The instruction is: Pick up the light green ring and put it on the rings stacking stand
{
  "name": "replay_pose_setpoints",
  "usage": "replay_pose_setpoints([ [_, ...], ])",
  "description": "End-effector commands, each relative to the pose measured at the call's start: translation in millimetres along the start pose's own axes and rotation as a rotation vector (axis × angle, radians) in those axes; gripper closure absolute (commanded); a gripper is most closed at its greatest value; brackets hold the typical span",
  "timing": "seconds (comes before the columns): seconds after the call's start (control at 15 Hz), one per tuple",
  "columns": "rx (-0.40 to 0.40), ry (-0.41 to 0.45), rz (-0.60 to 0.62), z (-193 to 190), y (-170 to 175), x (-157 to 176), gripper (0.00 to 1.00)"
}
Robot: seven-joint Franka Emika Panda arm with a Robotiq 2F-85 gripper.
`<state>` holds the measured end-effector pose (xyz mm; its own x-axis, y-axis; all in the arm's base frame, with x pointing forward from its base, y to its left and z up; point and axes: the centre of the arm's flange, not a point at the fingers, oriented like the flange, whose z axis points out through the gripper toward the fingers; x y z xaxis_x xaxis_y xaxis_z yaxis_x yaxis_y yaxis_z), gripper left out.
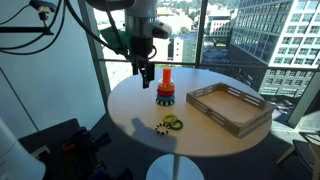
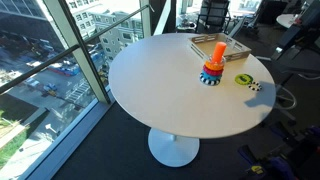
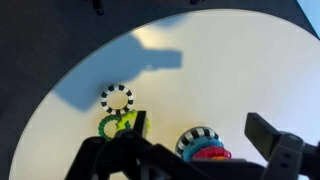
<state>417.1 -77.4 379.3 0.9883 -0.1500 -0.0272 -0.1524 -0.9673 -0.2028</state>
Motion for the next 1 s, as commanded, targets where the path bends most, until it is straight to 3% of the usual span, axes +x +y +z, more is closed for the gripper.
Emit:
replay_pose_setpoints([
  [0.0, 0.0, 0.0, 0.0, 0, 0, 0, 0.0],
  [0.6, -0.035, 0.035, 0.022, -11, -8, 12, 0.0],
  [0.93, -0.128, 0.066, 0.069, -13, -24, 40, 0.0],
])
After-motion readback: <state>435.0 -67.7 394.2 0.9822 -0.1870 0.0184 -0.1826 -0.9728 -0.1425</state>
